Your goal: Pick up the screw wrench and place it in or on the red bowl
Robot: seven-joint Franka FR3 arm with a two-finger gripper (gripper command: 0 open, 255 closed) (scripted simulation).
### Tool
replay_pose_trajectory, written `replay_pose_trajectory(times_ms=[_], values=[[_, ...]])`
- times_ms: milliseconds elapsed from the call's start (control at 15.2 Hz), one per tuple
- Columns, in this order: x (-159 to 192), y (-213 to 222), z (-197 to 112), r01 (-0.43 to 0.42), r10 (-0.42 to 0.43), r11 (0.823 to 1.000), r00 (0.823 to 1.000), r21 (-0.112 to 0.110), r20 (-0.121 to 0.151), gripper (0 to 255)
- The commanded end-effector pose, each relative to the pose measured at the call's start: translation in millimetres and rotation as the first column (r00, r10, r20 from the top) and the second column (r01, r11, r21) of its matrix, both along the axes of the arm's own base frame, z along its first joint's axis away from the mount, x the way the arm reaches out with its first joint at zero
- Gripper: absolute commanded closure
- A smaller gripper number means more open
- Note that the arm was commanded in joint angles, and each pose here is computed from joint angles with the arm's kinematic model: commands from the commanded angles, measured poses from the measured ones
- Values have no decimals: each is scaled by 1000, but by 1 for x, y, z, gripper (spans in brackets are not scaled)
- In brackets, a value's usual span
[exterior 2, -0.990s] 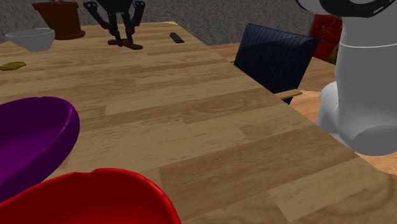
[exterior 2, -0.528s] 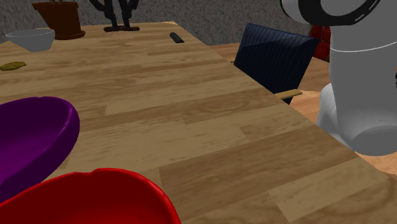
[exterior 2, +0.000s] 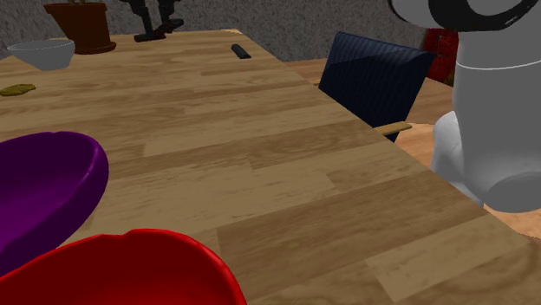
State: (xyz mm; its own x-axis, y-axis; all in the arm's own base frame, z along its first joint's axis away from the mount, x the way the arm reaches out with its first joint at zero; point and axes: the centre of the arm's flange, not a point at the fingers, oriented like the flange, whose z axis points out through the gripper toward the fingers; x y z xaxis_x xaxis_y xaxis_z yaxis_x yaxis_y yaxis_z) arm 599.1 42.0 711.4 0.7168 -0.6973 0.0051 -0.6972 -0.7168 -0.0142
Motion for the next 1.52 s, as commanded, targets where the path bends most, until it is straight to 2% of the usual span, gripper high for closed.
replay_pose_trajectory(times_ms=[0, 1452], values=[[-10, 26, 1, 1, -1, 1000, 1000, 0, 0, 255], [-122, 294, 11, 1, -1, 1000, 1000, 0, 0, 255]])
